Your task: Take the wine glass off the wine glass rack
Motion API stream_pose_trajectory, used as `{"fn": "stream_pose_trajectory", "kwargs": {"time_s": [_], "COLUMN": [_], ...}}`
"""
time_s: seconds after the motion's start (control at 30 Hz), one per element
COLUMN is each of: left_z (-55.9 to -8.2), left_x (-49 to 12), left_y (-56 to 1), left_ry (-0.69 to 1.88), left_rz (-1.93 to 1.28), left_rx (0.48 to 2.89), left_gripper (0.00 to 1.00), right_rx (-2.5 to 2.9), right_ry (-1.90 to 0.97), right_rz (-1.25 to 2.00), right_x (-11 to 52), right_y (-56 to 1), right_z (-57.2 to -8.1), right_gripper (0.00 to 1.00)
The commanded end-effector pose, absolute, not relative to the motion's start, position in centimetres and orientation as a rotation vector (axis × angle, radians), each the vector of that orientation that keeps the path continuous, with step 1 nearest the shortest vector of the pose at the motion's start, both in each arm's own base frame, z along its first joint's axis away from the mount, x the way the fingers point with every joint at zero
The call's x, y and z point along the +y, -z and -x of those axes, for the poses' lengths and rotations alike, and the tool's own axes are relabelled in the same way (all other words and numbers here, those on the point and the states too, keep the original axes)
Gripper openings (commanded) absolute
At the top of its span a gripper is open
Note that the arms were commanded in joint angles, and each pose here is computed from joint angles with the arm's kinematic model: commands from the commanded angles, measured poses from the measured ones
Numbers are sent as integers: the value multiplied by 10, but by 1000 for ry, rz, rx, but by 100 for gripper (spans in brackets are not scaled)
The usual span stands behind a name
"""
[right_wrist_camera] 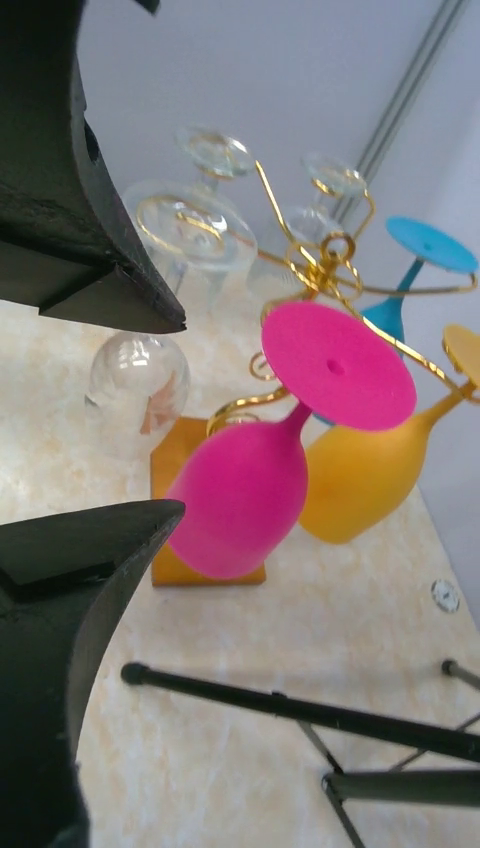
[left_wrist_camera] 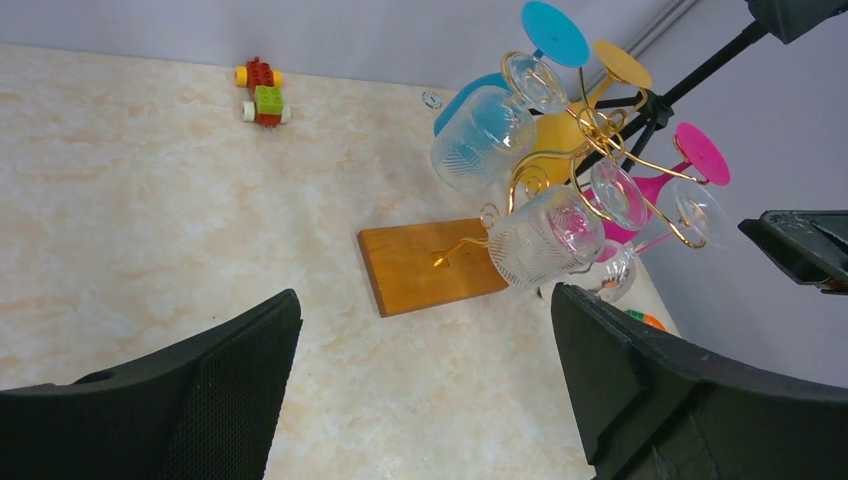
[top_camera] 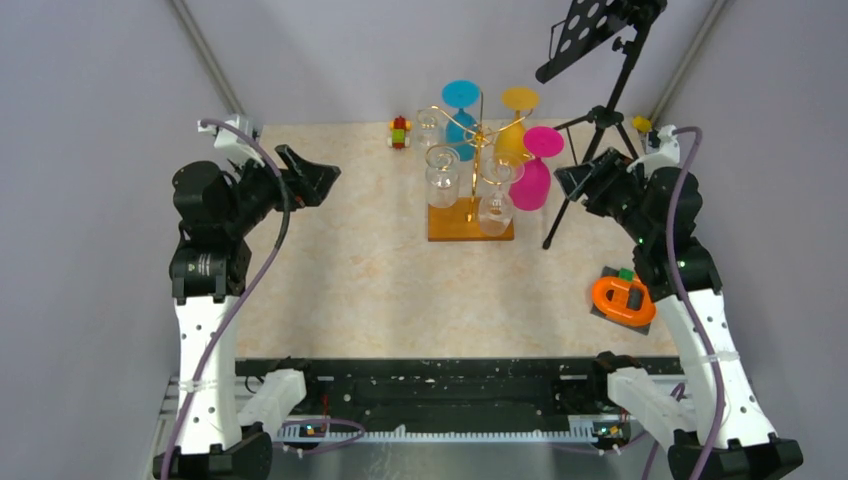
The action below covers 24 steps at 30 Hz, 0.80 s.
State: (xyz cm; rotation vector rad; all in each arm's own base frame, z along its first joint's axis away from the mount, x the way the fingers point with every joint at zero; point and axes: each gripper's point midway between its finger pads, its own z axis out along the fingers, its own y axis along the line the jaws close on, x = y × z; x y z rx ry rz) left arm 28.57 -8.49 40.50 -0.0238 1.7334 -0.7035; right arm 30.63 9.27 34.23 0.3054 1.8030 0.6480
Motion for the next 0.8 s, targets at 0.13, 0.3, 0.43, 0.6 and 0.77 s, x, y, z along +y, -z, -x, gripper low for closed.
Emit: {"fn": "stream_pose_trajectory", "kwargs": {"time_s": [0.13,0.3,0.43,0.6,0.77], "left_z": [-277,-287,-285,-286,-291], "left_x": [-91,-71,-66,-63,-57], "left_y": [-415,-402,-401,-394,-389], "left_ry": [708,592,556,542,509], "left_rz": [-64,29,36,47,85], "left_rx": [1666,1704,1697,1711,1724], "left_gripper": [99,99,99,99,99], "right_rx": [1541,1560,1594,1644,1663], "right_ry": [-993,-1252,-1324,-1354,-1373], "right_rz": [-148,-128,-271,-464,-552], "right_x": [132,160,160,160,168], "right_y": [-419,-423,-410,-383,-368], "right_z": [-276,-270,-280,-286,-288], "right_gripper": [63,63,64,62,58]}}
